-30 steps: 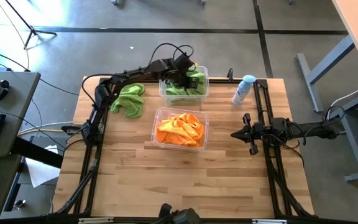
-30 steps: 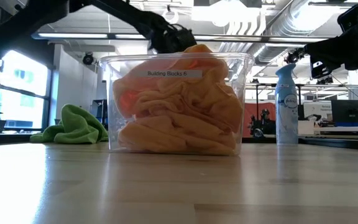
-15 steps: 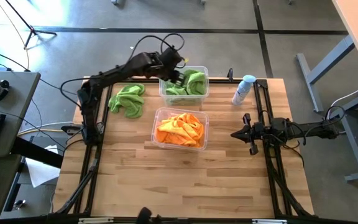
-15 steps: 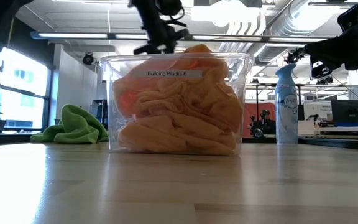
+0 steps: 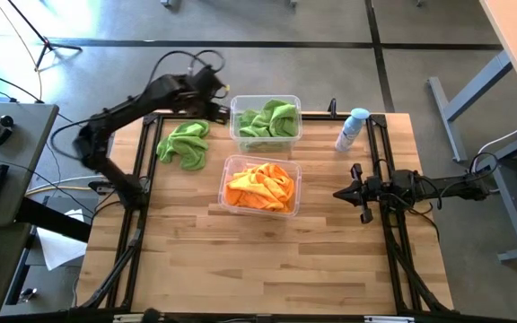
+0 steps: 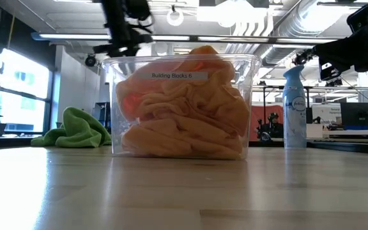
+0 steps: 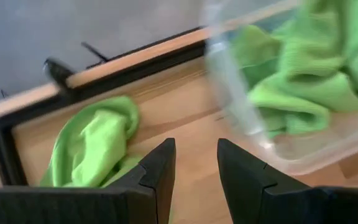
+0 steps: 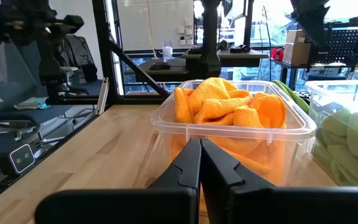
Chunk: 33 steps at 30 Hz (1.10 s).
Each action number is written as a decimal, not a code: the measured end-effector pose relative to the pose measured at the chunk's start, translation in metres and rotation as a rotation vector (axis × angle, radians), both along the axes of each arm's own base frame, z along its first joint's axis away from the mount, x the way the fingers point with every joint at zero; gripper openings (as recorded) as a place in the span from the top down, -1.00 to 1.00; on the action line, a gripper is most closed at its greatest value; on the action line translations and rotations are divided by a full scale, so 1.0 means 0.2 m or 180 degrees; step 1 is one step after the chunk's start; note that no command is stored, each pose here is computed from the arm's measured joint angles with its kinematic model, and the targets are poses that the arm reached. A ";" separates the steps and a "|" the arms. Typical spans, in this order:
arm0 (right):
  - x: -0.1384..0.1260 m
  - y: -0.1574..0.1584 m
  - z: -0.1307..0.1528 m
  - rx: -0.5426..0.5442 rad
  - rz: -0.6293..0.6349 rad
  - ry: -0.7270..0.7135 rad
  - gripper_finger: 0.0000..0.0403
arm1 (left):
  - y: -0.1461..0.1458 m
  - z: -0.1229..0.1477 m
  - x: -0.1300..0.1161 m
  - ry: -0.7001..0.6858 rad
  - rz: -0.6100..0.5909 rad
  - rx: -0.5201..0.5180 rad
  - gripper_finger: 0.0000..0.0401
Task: Sort microfiber towel by color & place in baskets
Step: Put the green microfiber towel into the top transparent bin
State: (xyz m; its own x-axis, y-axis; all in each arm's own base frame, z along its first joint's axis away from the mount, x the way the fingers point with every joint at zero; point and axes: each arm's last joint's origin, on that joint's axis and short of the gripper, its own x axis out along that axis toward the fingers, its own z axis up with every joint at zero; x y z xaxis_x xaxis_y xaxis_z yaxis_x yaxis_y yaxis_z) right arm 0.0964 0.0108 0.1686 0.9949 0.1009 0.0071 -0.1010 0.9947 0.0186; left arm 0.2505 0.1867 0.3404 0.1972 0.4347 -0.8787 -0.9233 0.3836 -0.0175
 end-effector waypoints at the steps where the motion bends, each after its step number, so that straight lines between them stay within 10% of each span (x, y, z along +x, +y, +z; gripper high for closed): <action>1: 0.00 0.00 0.00 0.0000 -0.0001 0.0000 1.00 | -0.01 -0.02 -0.04 -0.0048 0.0089 0.0006 0.47; 12: 0.00 0.00 0.00 0.0000 0.0000 -0.0001 1.00 | -0.20 -0.15 -0.40 -0.0021 0.0782 0.0506 0.47; 33: 0.00 0.00 0.00 0.0000 0.0000 -0.0001 1.00 | -0.17 -0.59 -0.60 0.0005 0.1076 -0.0096 0.12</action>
State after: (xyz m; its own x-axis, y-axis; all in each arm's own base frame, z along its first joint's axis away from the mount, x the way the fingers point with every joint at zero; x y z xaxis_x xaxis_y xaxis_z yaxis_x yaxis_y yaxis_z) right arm 0.0964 0.0108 0.1686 0.9949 0.1009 0.0074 -0.1010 0.9947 0.0186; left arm 0.1301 0.1522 0.2218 0.0450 0.4491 -0.8923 -0.9982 0.0551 -0.0226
